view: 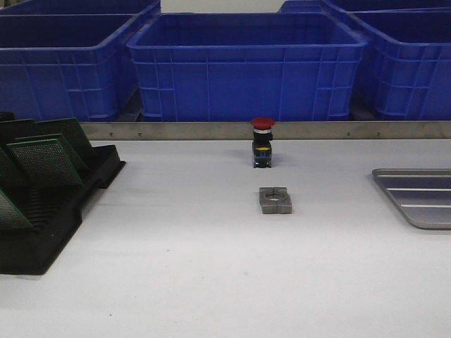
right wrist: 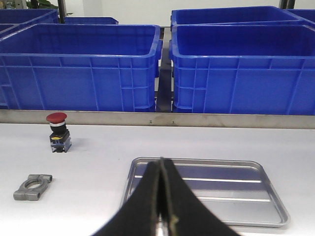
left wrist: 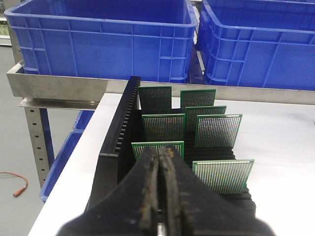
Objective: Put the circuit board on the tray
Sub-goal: 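Lower the left gripper into the black rack onto a green circuit board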
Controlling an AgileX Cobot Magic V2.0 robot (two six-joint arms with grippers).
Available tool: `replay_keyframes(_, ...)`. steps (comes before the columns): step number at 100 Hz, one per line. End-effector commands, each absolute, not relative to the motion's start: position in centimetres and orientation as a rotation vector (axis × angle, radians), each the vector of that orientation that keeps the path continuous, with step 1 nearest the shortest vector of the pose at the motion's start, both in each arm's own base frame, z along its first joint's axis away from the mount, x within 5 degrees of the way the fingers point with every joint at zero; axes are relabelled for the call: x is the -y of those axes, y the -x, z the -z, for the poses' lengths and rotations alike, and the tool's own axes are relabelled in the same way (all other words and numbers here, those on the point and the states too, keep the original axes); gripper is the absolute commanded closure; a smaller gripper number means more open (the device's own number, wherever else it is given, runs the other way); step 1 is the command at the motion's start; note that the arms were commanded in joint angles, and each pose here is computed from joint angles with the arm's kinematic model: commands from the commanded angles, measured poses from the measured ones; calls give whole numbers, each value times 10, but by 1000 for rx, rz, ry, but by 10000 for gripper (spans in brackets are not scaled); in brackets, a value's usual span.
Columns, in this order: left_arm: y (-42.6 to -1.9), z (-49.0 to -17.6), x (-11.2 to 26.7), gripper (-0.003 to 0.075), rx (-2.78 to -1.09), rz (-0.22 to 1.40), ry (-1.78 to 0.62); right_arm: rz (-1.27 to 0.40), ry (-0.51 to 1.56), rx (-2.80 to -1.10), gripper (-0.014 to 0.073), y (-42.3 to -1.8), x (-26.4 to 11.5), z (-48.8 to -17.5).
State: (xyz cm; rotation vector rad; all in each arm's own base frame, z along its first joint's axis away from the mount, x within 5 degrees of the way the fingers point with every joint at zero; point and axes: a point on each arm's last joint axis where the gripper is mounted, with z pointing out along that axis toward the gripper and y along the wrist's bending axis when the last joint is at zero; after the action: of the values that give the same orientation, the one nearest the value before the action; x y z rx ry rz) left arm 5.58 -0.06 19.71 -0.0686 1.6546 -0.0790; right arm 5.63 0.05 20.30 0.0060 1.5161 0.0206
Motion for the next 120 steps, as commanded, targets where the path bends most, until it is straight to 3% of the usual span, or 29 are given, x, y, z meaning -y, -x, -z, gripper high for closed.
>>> replay_keyframes(1,-56,-190,1,741,-1597,90,67,-6,7,-1404,655,-53,-1,-215)
replay_keyframes(56,-56,-192,1,741,-1572,91,66,-6,7,-1404,655,-53,-1,-215)
replay_keyframes(88,-54,-214,1,741,-1379,83,50,-6,7,-1404,655,-53,-1,-215)
replay_keyframes(120,-49,-264,0,741,-1572,47,38,-6,7,-1404,655,-53,-1,-215)
